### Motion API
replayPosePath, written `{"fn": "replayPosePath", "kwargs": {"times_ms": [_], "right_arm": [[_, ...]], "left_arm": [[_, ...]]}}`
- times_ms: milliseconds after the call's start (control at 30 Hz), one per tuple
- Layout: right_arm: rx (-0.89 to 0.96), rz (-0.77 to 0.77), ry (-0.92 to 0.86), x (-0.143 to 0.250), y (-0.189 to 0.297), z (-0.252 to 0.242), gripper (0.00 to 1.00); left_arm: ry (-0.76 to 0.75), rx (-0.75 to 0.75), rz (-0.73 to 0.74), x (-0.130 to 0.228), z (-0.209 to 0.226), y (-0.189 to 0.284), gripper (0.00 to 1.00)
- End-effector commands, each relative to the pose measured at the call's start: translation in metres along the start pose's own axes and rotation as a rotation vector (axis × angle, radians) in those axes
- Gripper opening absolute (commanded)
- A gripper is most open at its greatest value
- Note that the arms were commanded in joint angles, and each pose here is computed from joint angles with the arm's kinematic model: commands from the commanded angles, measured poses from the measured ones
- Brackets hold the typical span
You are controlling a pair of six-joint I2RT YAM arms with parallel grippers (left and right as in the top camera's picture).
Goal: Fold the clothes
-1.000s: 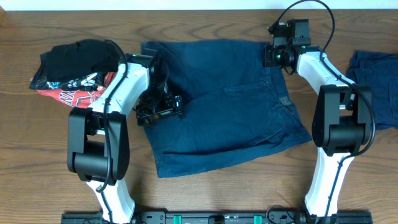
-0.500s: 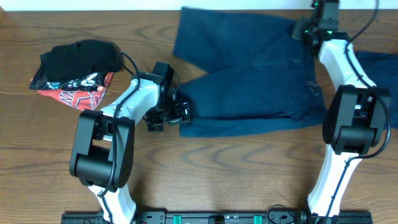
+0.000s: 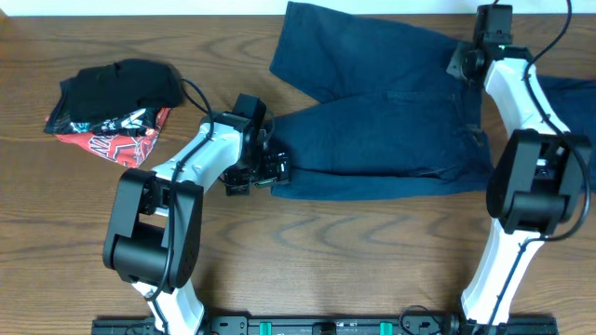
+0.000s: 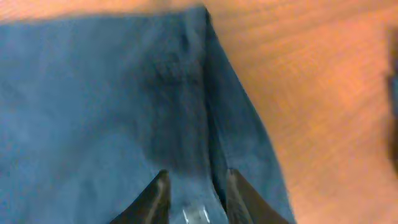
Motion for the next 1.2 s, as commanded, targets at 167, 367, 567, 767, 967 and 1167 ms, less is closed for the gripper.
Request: {"fn": "replayPosePath", "kwargs": {"times_ms": [167,367,567,767,967,1167], "right_arm": [[0.041,0.264,-0.028,0.053,0.113,-0.055,0.32],[0.039,0.580,-0.059,0.123,0.120,-0.062,0.32],[-0.039,0.753,-0.069,0.177,0.105,-0.050,0.31],[-0.131,0.838,-0.053,0.210,0.096,-0.039,0.30],[-0.069,0.827,-0.081,0.211,0.093,-0.046,0.32],[-0.045,0.783,-0.159,0.204,0.086,-0.057,0.33]], "left_arm": [[-0.054,0.099,-0.083,0.010,-0.014,0.050,0.97],[-0.111,0.187,-0.104,0.008,-0.035,0.052,0.96],[-0.190,0.218,-0.181,-0.007,-0.047,0.052,0.96],[-0.173,0.192,-0.139,-0.012,-0.043,0.030,0.96],[-0.238,0.254,-0.104,-0.015,-0.054,0.013,0.96],[-0.329,0.280,-0.131,-0.016,-0.064,0.012,0.96]]}}
Point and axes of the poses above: each gripper's point midway between its finger pads, its own y axis back along the fingers, its own z axis along the line the jaws close on, x = y × z, the point moved 3 cm from there along y, back along the fingers, and after that the axes turned 10 degrees about y, right-handed, at the moved point
